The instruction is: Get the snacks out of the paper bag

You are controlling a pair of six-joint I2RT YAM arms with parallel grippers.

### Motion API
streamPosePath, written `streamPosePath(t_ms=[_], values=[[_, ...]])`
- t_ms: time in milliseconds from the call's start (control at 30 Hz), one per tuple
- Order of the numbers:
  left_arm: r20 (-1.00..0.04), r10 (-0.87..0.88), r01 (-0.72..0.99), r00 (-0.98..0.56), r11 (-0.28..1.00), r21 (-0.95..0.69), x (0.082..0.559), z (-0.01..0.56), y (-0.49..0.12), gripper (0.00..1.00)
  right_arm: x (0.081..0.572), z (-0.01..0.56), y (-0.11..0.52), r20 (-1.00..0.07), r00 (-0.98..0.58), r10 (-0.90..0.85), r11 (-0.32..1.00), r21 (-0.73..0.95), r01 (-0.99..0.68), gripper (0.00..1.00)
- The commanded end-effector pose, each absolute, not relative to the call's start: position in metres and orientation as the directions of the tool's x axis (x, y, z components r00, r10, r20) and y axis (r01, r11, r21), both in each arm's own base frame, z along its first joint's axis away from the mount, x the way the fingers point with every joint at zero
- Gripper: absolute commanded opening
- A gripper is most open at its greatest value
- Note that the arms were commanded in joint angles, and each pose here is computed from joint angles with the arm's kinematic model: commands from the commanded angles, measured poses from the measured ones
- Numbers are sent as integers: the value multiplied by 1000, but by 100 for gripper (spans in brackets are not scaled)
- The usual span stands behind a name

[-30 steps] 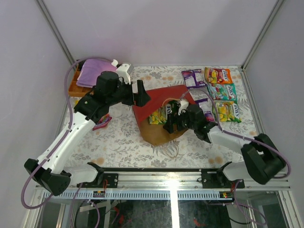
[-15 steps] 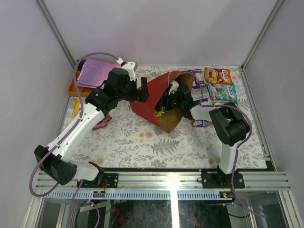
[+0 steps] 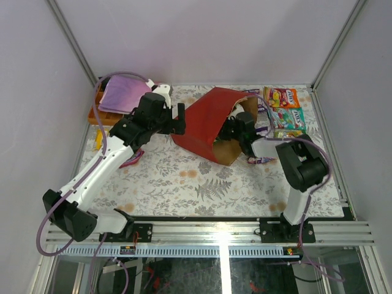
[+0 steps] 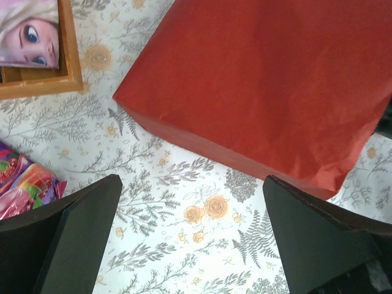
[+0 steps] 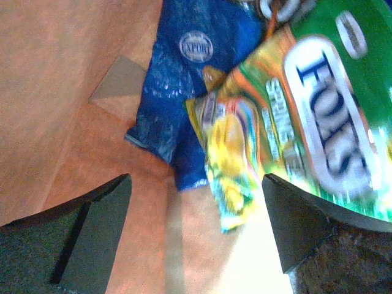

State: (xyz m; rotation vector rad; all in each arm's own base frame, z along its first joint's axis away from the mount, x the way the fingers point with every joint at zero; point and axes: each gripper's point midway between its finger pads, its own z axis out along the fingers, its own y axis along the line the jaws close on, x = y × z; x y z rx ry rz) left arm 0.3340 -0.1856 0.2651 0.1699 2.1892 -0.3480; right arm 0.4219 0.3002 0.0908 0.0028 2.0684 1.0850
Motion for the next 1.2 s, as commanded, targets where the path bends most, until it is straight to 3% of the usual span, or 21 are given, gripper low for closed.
streamPosePath(t_ms=[0,233,467,667,1033,1167], values=[[-789,-28,188,-613,966,-180,328,251,-175,100,402,139,269,-584,-610,536,606,769,-203,95],[-730,-134,57,-670,971,-231,324,208,-171,100,361,108,222,-449,-555,700,570,819,56,98],[-625,-355,-90,-695,906,-414,348,178,-187,100,381,80,227,-366,-555,747,540,821,187,99],[-591,-431,-137,-682,869,-476,372,168,-193,100,400,53,241,-291,-554,780,481,845,234,93],[-616,-496,-228,-612,856,-463,421,140,-182,100,425,29,262,-163,-508,846,337,902,271,62],[-638,-504,-260,-582,859,-442,450,136,-172,100,443,33,273,-171,-492,854,323,915,243,36]])
